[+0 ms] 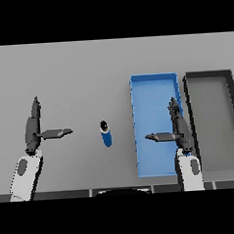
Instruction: Pick up the blue pipe and place it into the blue bin.
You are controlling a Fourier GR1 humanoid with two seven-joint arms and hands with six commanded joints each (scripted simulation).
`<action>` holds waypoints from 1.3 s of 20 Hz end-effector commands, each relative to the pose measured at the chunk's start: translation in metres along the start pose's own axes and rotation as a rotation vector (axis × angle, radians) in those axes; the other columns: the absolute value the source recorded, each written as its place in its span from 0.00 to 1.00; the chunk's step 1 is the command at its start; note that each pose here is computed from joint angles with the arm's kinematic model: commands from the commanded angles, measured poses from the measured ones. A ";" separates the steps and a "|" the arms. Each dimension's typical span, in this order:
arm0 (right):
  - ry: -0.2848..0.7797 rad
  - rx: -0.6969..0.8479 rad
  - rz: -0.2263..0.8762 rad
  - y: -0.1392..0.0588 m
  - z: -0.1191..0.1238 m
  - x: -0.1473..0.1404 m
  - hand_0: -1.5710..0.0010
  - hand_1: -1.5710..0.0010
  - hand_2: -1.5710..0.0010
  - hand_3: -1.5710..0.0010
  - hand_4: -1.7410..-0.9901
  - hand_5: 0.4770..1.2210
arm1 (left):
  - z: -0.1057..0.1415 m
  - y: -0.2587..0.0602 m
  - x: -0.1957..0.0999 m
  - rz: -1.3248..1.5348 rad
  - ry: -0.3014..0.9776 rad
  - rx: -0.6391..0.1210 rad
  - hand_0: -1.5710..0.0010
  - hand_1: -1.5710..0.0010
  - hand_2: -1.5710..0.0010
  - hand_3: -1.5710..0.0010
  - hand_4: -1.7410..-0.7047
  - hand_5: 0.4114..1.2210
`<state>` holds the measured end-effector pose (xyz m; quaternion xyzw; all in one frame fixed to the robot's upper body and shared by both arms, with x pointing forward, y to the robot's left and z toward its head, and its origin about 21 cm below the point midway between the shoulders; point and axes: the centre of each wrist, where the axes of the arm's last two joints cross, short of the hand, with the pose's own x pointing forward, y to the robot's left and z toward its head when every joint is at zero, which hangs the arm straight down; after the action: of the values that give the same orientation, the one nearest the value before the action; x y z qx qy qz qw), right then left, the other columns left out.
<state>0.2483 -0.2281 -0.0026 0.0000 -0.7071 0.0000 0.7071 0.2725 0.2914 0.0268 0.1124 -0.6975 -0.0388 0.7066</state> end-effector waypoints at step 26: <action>-0.120 0.152 0.250 -0.028 0.016 0.016 1.00 1.00 1.00 1.00 0.66 0.18 | 0.043 -0.020 0.009 -0.171 -0.027 -0.736 1.00 1.00 1.00 1.00 0.63 0.09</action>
<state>0.2326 -0.2556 0.0133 -0.0343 -0.7402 0.1419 0.6563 0.2317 0.2655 0.0312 -0.0927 -0.6345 -0.3471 0.6844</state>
